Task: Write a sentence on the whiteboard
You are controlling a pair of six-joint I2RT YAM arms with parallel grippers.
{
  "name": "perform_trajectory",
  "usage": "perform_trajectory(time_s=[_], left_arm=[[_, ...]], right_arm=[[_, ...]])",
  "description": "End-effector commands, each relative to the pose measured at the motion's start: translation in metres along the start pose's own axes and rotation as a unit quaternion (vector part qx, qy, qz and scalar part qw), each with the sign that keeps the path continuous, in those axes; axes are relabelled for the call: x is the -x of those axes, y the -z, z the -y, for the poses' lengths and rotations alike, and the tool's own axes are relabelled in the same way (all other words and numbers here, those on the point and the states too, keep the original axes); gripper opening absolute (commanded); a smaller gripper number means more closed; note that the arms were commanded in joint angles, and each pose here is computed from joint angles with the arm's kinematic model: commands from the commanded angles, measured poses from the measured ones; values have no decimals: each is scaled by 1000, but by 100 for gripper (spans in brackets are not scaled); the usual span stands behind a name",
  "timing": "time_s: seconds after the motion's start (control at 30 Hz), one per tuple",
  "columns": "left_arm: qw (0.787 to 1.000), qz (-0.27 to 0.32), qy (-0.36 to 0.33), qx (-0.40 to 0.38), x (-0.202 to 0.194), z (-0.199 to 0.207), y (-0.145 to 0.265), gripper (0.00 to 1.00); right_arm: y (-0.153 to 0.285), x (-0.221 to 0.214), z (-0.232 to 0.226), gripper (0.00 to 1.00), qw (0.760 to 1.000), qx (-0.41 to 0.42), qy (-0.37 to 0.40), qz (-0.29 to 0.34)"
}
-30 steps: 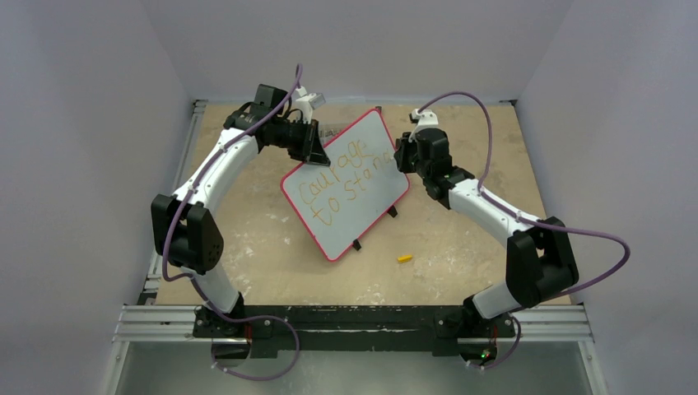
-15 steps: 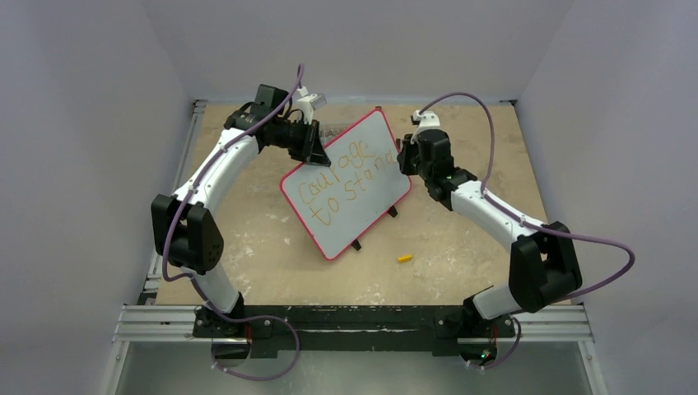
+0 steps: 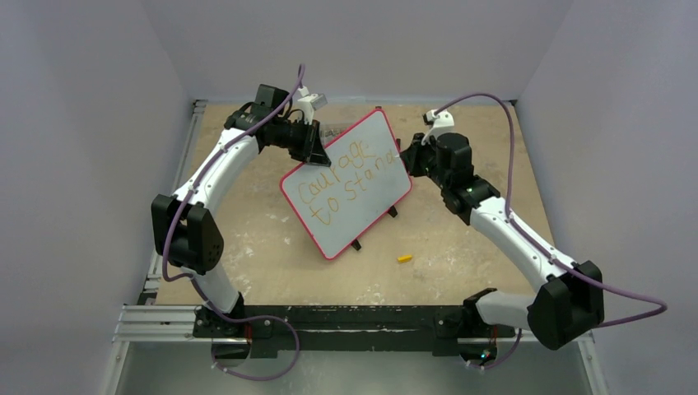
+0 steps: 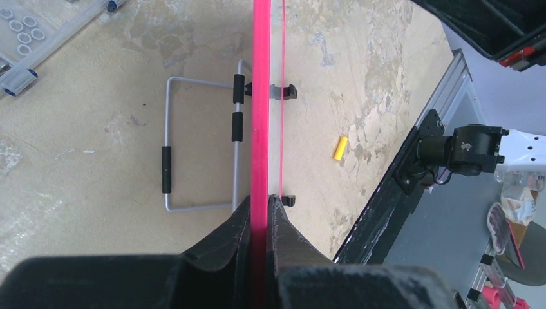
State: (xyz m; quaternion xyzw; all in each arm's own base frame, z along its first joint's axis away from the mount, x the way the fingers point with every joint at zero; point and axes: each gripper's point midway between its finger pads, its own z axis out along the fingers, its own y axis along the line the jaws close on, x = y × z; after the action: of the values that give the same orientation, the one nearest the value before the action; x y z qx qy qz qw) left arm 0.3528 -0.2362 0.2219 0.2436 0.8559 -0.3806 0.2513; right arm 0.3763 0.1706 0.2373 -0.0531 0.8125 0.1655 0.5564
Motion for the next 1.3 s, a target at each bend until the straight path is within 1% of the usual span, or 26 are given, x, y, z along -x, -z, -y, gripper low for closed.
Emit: perform_trajectory(time_s=[0.0,0.17,0.33,0.4,0.97,1.27], left_arm=[[999,-26,-21,29,-15,-3,2,0],[999,-28,-19,36,-16,-7,1,0],[998,-32,-16,46,-19,-12,0,0],[998,-34,-29,48,-19,-16,-2,0],[995,-51,-16,79,-27,-44,-7,0],[995,-52,-12,81,-27,-47,-7,0]], right_arm=[[11,-10,-18,0,998,56,-6,-6],[22,-25,-37,0,993,116,-27,-9],[25,-41,-48,0,989,143,-40,-24],[27,-45,-52,0,987,153,-42,-27],[41,-94,-109,0,971,234,-8,-53],[39,-104,-127,0,963,264,-3,-53]])
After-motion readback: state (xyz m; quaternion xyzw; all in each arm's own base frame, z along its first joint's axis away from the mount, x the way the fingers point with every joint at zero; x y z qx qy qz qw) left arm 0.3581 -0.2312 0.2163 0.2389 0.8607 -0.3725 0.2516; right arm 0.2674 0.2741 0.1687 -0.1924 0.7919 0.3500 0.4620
